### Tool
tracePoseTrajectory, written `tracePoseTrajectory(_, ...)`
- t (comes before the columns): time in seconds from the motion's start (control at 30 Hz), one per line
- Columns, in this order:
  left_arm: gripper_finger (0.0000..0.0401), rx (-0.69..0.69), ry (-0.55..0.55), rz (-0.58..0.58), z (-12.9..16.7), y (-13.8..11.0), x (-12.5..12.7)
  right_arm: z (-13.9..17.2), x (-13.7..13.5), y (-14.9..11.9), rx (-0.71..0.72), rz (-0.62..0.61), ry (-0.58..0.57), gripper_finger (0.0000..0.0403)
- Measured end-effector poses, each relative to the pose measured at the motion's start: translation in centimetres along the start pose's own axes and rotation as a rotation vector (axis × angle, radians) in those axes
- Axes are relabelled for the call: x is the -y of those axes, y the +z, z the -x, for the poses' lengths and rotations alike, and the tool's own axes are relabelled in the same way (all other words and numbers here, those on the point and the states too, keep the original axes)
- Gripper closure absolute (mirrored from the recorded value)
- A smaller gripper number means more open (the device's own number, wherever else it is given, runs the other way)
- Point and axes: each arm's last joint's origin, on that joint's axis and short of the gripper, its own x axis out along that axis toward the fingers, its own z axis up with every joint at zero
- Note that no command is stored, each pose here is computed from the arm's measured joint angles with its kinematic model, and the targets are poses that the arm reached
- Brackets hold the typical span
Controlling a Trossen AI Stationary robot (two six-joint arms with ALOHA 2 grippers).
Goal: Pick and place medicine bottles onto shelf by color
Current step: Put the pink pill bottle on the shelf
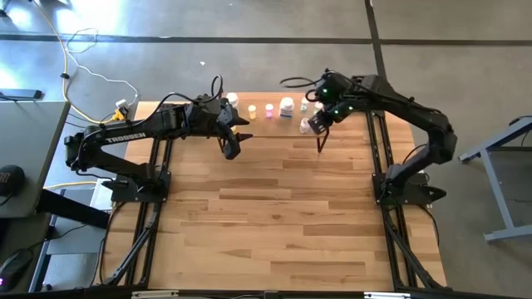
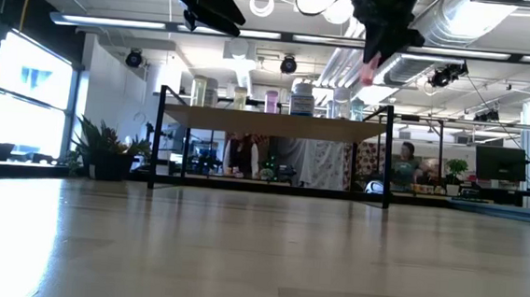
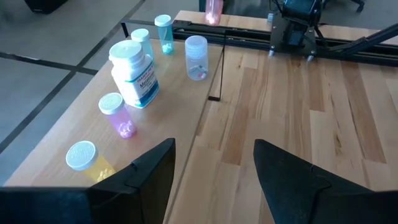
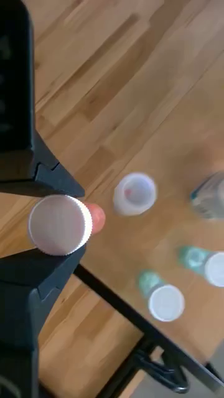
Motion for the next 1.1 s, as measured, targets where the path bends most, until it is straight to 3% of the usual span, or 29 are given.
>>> tracePoseTrajectory(0.57,0.0194,0.000,0.003,0.002,0.0,0.0,0.0,-6.1,0.2,1.8,-0.170,0.098,-0.121,0.0299)
tracePoseTrajectory(1.1,0.0194,-0.003,0.003,-0.001,0.0,0.0,0.0,-6.7,1.7,2.4,-0.198,0.057,-0.088,0.0299)
